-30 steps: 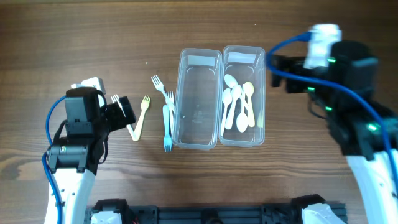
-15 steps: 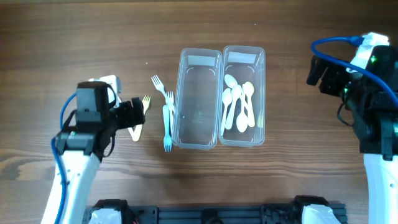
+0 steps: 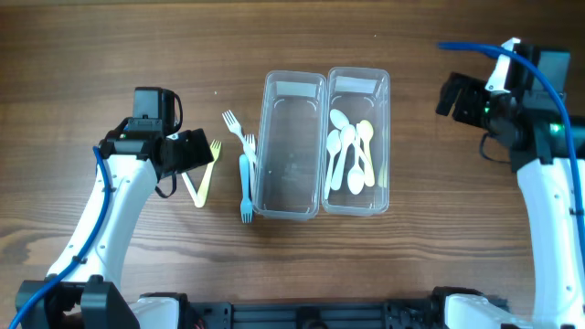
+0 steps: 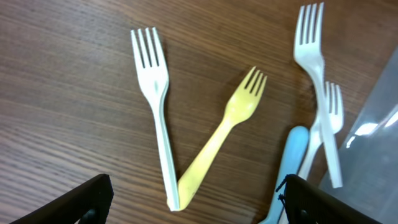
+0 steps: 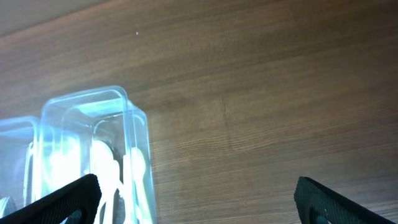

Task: Pack container

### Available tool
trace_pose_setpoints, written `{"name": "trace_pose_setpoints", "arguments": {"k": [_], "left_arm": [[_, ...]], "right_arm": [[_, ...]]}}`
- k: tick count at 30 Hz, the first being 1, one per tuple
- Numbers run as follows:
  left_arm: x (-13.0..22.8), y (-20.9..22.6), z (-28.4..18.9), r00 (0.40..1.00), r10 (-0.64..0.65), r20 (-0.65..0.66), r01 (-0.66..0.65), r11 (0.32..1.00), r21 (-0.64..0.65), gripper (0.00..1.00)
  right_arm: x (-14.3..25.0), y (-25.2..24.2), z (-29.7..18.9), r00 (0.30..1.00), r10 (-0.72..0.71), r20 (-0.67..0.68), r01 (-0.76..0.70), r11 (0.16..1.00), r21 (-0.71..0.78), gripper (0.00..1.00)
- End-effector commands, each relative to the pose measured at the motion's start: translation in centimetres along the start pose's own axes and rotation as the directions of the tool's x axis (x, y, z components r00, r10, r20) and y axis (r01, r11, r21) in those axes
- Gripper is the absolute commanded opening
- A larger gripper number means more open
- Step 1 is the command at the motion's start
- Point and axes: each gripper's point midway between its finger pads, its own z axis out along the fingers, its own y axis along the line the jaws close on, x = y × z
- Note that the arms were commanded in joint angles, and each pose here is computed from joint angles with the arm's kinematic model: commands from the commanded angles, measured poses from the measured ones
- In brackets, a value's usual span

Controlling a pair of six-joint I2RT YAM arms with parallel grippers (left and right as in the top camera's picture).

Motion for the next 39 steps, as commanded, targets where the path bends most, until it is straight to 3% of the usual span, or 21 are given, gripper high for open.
{"name": "trace_pose_setpoints", "arguments": {"k": [1,7,13,18,22,27,29,32,35,39], "left_arm": [[-0.1,1.4,0.0,0.998,-0.055,-0.009,0.055,0.997,-0.059,0.92],[0.3,4.9,0.3,0.984,-0.173,-0.046,0.167,0.98,-0.11,0.96],[0.3,5.0,0.3,0.983,-0.176,-0.047,0.17,0.979,-0.112,0.99],[1.7,5.3,1.4,0.975,-0.188,-0.115,0.171,0.975,-0.14,0.95],[3.7,5.3,4.7,0.936,-0.269,-0.228,0.23,0.956,-0.183,0.88],[4.5,4.1,8.3,0.881,-0.367,-0.298,0.329,0.929,-0.171,0.72],[4.1,4.0,8.8,0.881,-0.376,-0.286,0.341,0.926,-0.164,0.69],[4.0,4.0,9.2,0.875,-0.395,-0.279,0.36,0.918,-0.168,0.56],[4.6,4.1,10.1,0.866,-0.397,-0.304,0.355,0.916,-0.184,0.31],[4.3,4.0,10.2,0.885,-0.353,-0.305,0.315,0.934,-0.165,0.05]], "right_arm": [[-1.0,0.5,1.5,0.998,0.062,0.003,-0.062,0.998,-0.025,1.0],[-1.1,0.2,2.1,0.998,0.068,0.003,-0.068,0.998,-0.006,1.0],[-1.1,0.2,2.1,0.998,0.069,0.002,-0.069,0.998,-0.006,1.0],[-1.1,0.2,2.1,0.998,0.069,0.003,-0.069,0.998,-0.006,1.0],[-1.1,0.2,2.1,0.998,0.069,0.003,-0.069,0.998,-0.006,1.0],[-1.1,0.2,2.1,0.998,0.068,0.003,-0.068,0.998,-0.006,1.0],[-1.1,0.2,2.1,0.998,0.069,0.003,-0.069,0.998,-0.006,1.0],[-1.1,0.2,2.1,0.998,0.068,0.003,-0.068,0.998,-0.006,1.0],[-1.1,0.2,2.1,0.998,0.069,0.002,-0.069,0.998,-0.006,1.0],[-1.1,0.2,2.1,0.998,0.069,0.003,-0.069,0.998,-0.006,1.0]]}}
